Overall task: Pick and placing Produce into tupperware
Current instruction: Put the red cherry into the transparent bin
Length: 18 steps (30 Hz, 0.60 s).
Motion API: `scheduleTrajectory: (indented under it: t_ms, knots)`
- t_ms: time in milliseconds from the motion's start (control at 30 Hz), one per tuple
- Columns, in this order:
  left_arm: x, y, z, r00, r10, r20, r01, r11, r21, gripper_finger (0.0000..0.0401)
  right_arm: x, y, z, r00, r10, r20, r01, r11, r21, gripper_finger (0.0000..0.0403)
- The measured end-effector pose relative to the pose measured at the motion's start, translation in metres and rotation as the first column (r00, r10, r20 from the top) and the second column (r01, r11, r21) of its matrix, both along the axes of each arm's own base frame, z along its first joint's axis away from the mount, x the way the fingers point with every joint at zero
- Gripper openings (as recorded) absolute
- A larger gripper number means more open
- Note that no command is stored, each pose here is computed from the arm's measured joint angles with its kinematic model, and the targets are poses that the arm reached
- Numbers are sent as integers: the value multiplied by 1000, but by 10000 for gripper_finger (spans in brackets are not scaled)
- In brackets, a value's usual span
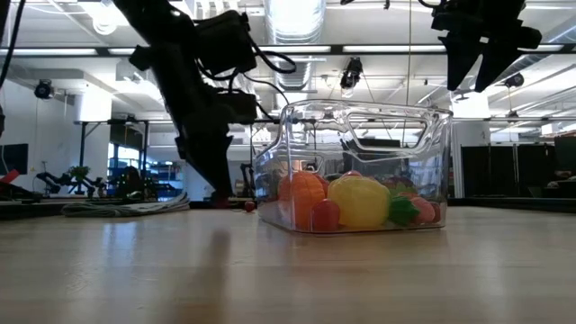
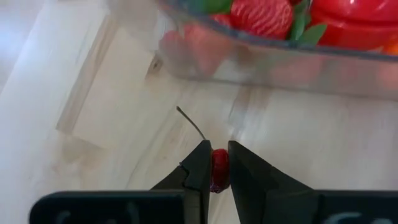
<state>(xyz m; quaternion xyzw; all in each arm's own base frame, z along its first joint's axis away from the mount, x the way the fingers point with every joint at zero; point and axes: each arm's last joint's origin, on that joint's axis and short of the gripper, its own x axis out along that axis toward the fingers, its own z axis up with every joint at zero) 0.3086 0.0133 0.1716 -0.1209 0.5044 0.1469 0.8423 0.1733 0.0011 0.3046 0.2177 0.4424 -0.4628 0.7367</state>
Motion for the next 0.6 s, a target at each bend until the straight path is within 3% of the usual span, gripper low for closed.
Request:
scheduleTrajectory:
  t_ms: [167, 267, 467, 600]
  knots:
    - [-7, 0, 8, 1000, 2, -28, -2, 1000, 0, 33, 0, 0, 0, 1000, -1, 0, 1, 1000, -5, 325]
    - [-9, -1, 26, 1000, 4, 6, -4, 1000, 0, 33, 0, 0, 1, 1000, -1, 5, 1, 1000, -6, 325]
    - [-12, 1, 93, 971, 36, 238, -53, 996, 65, 33, 0, 0, 1, 1000, -3, 8, 3, 1000, -5, 325]
    - [-13, 4, 141, 880, 22, 475, -92, 988, 125, 33, 0, 0, 2, 1000, -3, 10, 3, 1000, 2, 325]
